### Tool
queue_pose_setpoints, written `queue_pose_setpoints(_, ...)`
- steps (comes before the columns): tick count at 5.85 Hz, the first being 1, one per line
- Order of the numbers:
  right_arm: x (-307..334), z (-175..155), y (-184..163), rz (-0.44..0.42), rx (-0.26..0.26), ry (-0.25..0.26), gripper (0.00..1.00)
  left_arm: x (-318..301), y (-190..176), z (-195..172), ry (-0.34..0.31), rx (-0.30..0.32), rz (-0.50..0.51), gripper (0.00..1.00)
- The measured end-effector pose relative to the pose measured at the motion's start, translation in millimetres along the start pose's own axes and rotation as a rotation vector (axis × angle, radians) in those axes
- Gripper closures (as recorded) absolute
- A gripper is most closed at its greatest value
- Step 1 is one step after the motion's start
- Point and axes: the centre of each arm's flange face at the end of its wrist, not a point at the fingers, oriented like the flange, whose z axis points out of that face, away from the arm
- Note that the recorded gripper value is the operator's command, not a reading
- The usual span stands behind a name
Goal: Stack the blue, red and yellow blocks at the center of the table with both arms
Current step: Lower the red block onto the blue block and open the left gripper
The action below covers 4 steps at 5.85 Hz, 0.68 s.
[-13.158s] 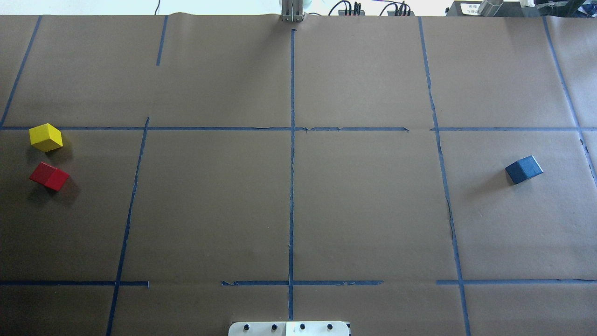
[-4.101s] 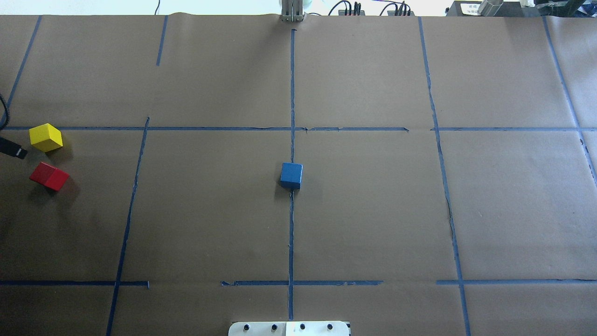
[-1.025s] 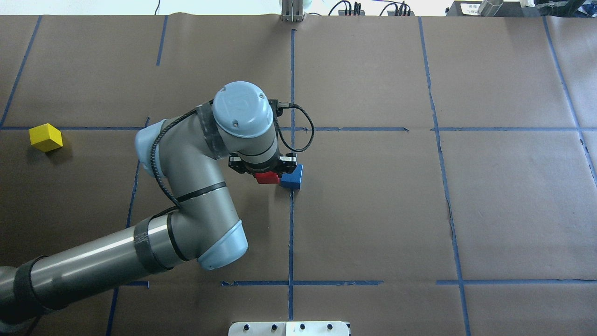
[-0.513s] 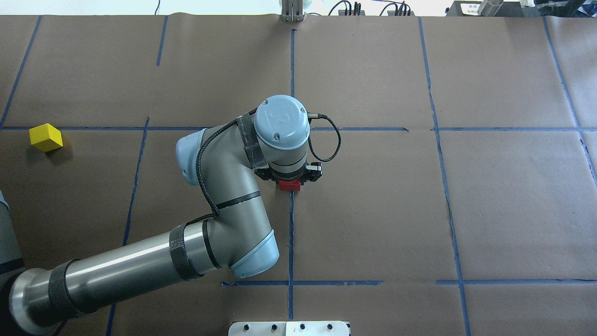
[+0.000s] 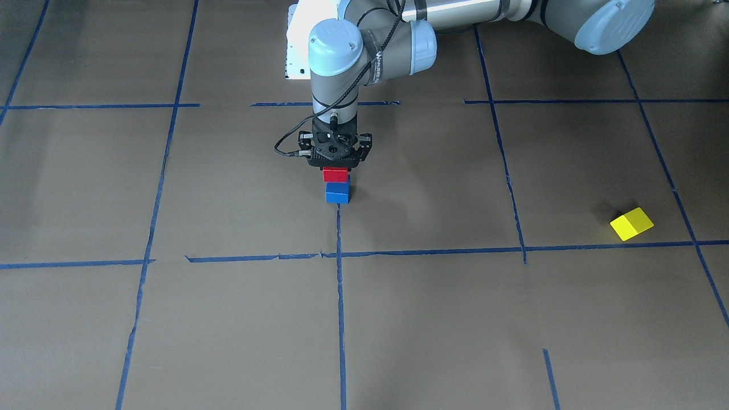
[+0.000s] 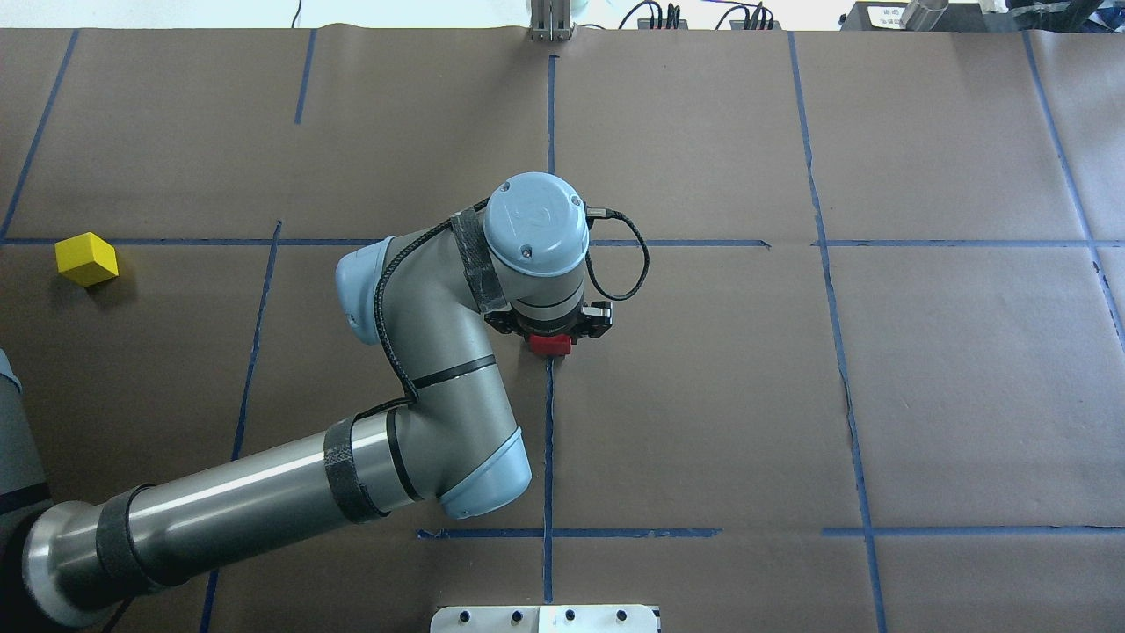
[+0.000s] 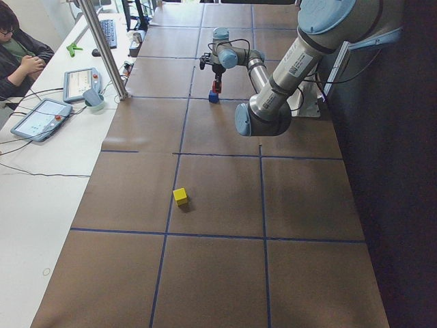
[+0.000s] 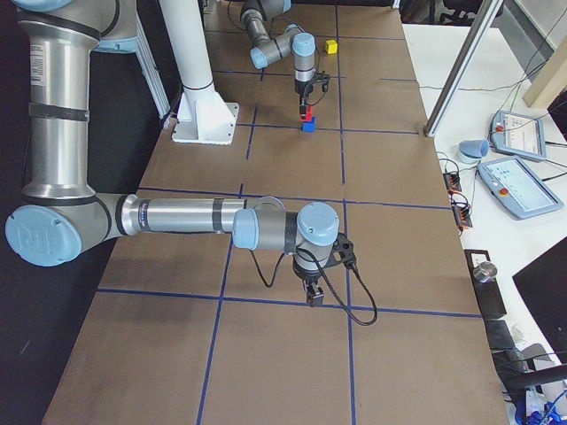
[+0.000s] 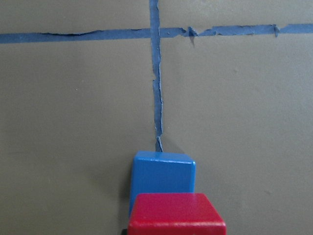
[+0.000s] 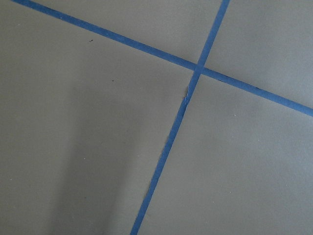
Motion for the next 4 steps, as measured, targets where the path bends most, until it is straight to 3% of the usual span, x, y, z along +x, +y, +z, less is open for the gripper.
queue_pose_setpoints(4,0.4,0.5,0.2,0.001,-0.001,0.000,0.00,-4.8,-7.3,3.8,-0.012,0.002,0.010,0.93)
